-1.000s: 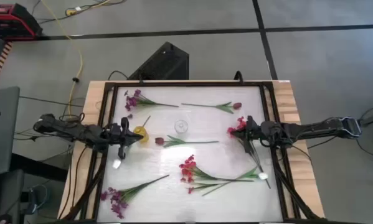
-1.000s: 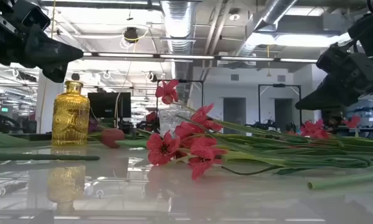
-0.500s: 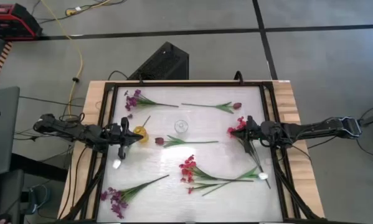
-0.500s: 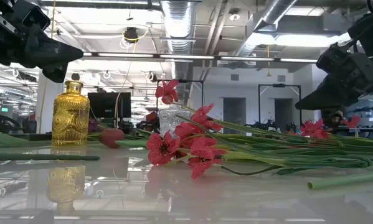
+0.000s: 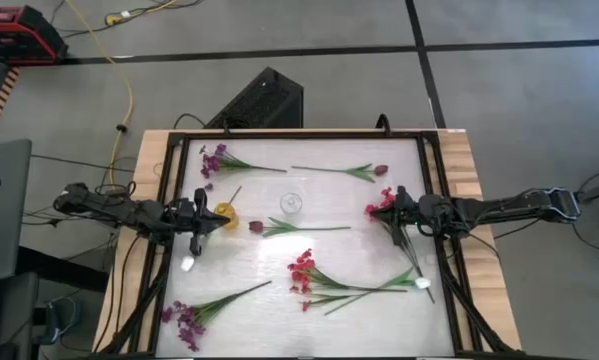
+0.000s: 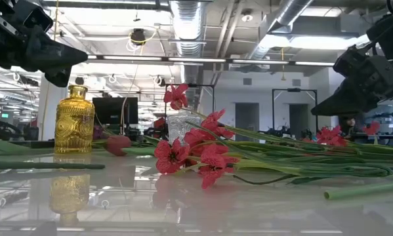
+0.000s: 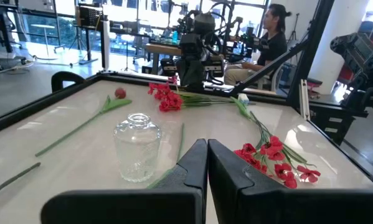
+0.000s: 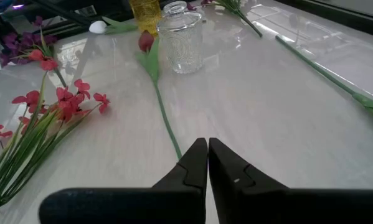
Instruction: Sort flowers into vase by color
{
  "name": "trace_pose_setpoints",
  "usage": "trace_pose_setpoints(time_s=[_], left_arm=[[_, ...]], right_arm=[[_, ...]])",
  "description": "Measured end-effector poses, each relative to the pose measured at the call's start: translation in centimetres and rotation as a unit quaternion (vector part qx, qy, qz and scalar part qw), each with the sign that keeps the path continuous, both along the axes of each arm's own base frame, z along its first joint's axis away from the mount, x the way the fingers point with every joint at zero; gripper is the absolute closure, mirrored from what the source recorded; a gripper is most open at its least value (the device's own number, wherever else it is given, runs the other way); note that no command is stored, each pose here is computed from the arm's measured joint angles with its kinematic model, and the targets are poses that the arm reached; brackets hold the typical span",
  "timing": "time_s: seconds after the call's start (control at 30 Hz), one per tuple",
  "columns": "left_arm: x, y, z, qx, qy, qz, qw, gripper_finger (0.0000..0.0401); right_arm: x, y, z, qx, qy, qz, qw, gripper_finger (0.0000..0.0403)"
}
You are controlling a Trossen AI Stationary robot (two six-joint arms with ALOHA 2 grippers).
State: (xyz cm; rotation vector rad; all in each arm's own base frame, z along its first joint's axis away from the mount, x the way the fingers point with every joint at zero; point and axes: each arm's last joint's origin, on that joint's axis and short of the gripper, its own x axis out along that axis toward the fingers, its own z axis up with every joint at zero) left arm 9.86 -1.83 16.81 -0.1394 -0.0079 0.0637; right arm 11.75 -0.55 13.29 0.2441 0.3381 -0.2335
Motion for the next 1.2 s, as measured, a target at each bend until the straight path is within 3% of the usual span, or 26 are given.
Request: trace_pose_setpoints(time_s=[1.07,1.13,1.2], left_arm=[[0.0,0.0,-0.01,-0.002,0.0,0.0,1.0,0.0401],[0.0,0.01,0.01,-0.024,-0.002,0.002,1.0,0.0401],[0.0,-0.04,-0.01,-0.092,-0.005,-0.007,0.996,0.0401]], right_arm=[[0.0,0.0,0.0,0.0,0.0,0.0,1.0,0.0359],[0.0,0.0,0.0,0.0,0.0,0.0,1.0,0.0359],[0.0,0.0,0.0,0.0,0.0,0.0,1.0,0.0359]])
